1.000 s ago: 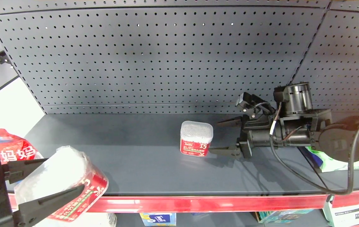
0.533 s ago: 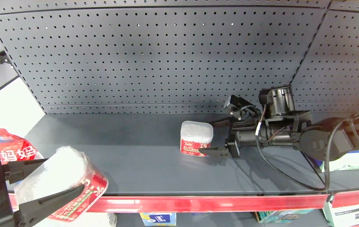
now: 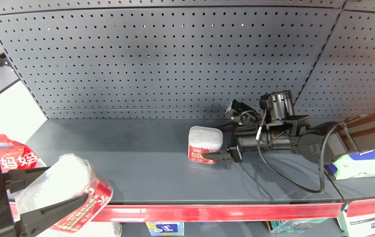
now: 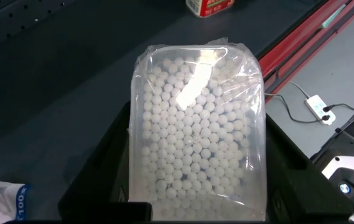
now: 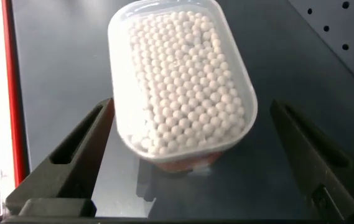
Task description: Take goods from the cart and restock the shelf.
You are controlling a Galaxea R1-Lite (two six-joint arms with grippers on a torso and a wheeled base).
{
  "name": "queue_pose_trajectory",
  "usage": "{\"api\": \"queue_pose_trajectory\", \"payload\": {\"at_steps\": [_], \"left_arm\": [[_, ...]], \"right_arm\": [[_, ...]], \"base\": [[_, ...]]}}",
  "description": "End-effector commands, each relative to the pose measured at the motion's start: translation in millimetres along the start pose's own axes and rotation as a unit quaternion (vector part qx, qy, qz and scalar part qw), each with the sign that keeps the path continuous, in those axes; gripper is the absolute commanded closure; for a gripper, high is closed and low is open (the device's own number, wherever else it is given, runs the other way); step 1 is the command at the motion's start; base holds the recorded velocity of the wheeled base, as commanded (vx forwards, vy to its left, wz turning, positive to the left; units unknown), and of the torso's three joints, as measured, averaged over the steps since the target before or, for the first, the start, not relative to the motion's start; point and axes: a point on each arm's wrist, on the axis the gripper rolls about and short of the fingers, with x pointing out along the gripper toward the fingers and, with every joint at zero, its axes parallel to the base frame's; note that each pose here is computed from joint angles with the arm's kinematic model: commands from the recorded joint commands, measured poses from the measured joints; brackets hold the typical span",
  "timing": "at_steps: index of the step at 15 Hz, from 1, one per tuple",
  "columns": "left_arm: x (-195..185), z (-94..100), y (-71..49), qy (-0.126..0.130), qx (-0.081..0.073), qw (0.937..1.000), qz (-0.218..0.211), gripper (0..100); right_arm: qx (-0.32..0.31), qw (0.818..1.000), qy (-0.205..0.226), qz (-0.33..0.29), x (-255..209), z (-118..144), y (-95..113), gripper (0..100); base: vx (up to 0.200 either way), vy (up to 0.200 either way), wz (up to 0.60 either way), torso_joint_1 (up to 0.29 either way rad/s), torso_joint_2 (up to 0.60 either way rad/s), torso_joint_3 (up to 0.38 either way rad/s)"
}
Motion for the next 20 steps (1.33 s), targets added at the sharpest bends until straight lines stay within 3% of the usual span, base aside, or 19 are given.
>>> {"api": "queue_pose_trajectory", "payload": {"at_steps": [1,6,7,15,20], "left_arm": [[-0.2,0.2,-0.2,-0.001,0.0,1.0,-0.001,100],[0.4,0.5,0.2,0.0,0.0,1.0,0.0,100],[0.4,0.5,0.1,0.0,0.0,1.0,-0.001,100],[0.1,0.1,0.1,0.0,0.0,1.0,0.0,100],[0.5,0.1,-0.1,0.0,0.0,1.0,-0.002,100]], "right_arm": [[-0.001,1.0,0.0,0.002,4.0,0.5,-0.5,0],[-0.002,1.0,0.001,0.008,10.3,-0.5,1.3,0],[0.0,1.0,0.001,0.007,10.3,0.1,1.0,100],[-0.003,1.0,-0.006,0.003,-2.9,5.2,3.6,100],[-0.001,0.999,-0.024,0.037,-18.9,2.8,6.3,100]], "base": [[0.0,0.0,0.0,0.0,0.0,0.0],[0.0,0.0,0.0,0.0,0.0,0.0],[0.0,0.0,0.0,0.0,0.0,0.0],[0.0,0.0,0.0,0.0,0.0,0.0],[0.0,0.0,0.0,0.0,0.0,0.0]]}}
